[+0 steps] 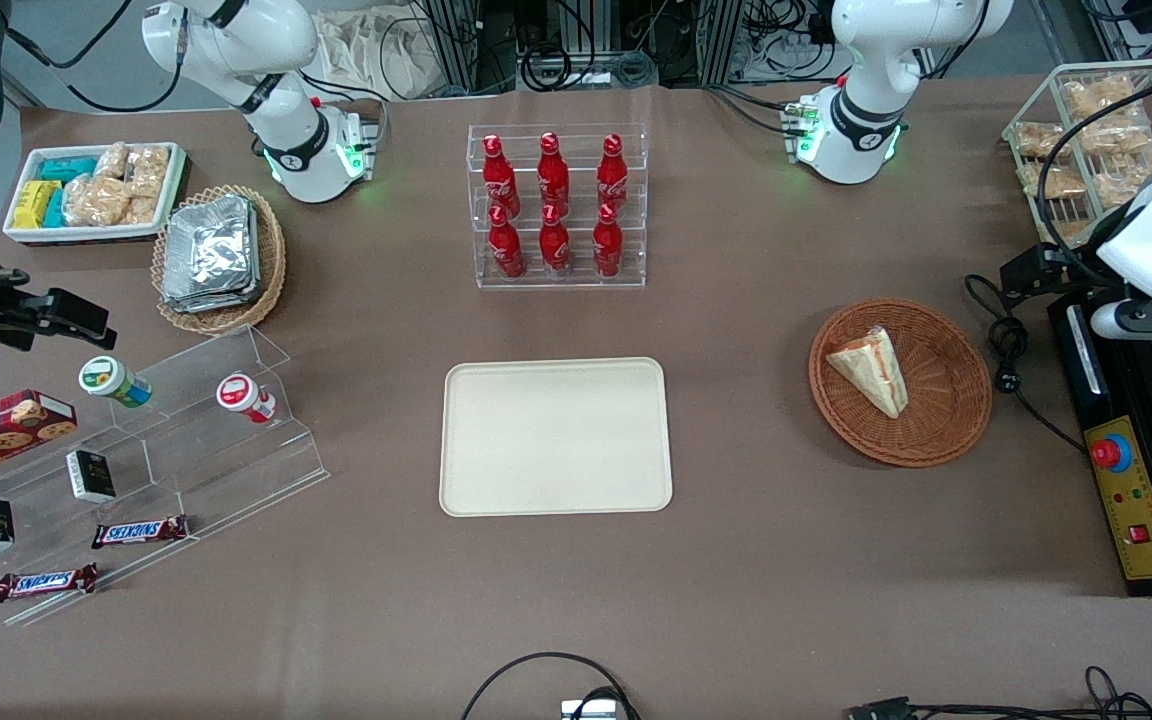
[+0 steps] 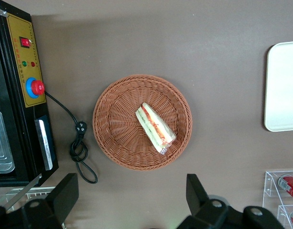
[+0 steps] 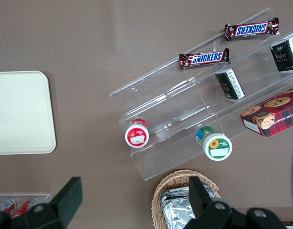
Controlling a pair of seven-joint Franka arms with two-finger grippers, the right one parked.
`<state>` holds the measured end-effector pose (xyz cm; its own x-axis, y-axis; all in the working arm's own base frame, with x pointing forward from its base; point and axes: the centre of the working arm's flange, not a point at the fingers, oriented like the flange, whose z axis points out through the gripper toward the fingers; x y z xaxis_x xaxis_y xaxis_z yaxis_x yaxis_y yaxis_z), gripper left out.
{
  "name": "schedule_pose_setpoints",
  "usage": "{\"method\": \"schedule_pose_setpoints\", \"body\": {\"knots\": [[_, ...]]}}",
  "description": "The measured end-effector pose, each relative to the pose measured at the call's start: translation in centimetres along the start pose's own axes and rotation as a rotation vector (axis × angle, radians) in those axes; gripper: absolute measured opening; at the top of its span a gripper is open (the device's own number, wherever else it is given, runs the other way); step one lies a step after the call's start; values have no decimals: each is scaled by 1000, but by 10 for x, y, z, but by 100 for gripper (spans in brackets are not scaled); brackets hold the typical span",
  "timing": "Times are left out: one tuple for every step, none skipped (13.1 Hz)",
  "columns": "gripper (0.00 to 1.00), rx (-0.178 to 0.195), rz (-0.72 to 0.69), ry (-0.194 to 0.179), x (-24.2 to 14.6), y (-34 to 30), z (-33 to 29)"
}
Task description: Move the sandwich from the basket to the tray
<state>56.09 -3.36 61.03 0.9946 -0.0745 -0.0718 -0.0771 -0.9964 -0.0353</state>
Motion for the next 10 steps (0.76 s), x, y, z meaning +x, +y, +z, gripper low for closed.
{"method": "schedule_pose_setpoints", "body": {"knots": [[100,0,-2,0,0,0,0],[100,0,-6,0,0,0,0],[100,0,-15,0,0,1,0],[100,0,-35,0,0,2,0],[100,0,-67,-1,0,4,1],[100,0,-99,-3,1,5,2],[100,-1,-127,-9,2,7,4],[100,-2,-148,-18,3,7,9],[100,-4,-171,-30,5,8,16],[100,-9,-197,-41,7,9,25]]}}
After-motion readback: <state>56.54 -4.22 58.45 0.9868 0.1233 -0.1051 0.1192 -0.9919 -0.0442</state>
